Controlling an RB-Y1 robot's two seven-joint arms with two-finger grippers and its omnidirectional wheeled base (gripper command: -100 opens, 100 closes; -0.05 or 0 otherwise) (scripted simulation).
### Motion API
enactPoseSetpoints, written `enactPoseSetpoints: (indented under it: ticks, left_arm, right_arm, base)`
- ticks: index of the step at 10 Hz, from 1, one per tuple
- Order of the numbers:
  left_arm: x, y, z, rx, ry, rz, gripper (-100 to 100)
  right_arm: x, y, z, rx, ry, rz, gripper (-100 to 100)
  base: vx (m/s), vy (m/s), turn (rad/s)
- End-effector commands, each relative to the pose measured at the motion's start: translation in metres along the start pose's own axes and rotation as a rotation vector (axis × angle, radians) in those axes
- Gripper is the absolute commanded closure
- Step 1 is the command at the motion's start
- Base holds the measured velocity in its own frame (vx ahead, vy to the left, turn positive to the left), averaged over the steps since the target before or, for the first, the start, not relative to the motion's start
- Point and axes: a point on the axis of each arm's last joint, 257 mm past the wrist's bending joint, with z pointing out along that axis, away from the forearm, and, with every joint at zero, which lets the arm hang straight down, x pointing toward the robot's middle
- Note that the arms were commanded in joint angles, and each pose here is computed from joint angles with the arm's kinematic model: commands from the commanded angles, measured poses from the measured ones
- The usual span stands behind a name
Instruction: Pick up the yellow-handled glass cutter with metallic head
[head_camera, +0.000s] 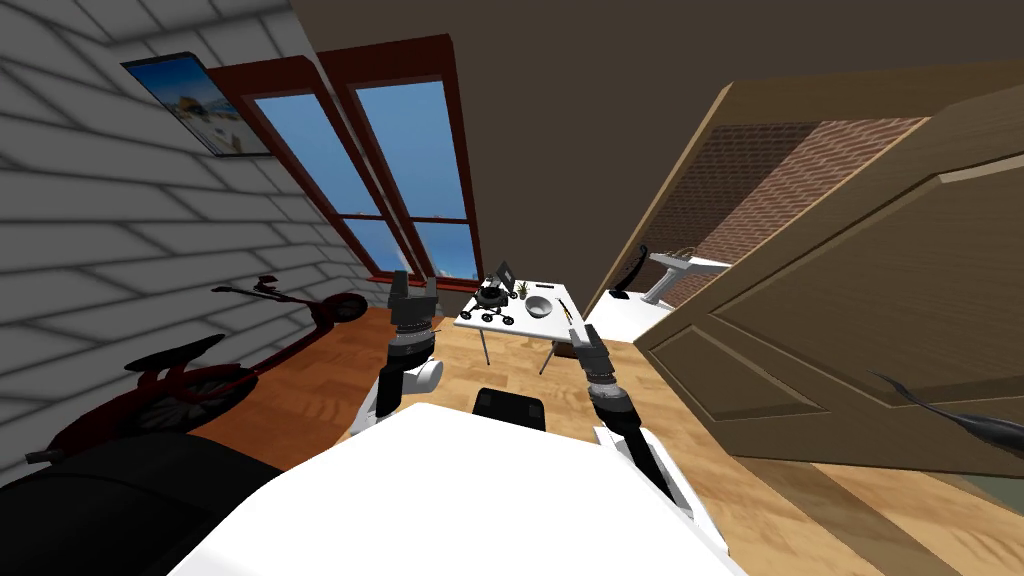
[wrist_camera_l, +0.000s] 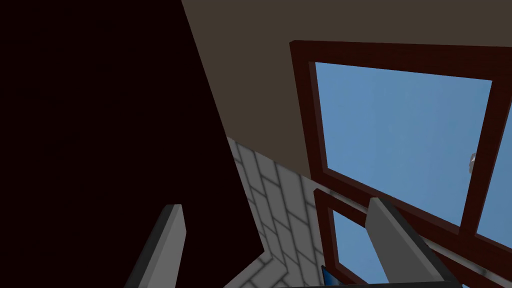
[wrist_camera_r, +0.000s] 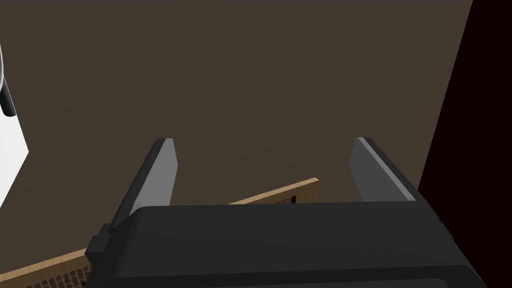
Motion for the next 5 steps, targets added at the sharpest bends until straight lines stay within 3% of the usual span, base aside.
enactPoseSetpoints:
  ticks: [1,2,3,4,5]
  left_arm:
    - [0.000,0.000,0.000,0.000,0.000,0.000,0]
    - [0.000,0.000,0.000,0.000,0.000,0.000,0]
    - [0.000,0.000,0.000,0.000,0.000,0.000,0]
    - [0.000,0.000,0.000,0.000,0.000,0.000,0]
    - [0.000,0.000,0.000,0.000,0.000,0.000,0]
  right_arm:
    - [0.006,-0.008,-0.007,0.034,0.026,0.013,-100]
    - [0.015,-0.032,-0.021,0.103,0.055,0.047,-100]
    - [0.015,-0.032,-0.022,0.107,0.066,0.041,-100]
    - [0.024,-0.054,-0.038,0.176,0.094,0.075,-100]
    - [0.024,-0.057,-0.041,0.186,0.105,0.068,-100]
  base:
    - [-0.033,0.033,0.061]
    - [-0.039,0.046,0.131]
    - [-0.037,0.042,0.071]
    - [-0.052,0.052,0.163]
    - [-0.042,0.035,0.074]
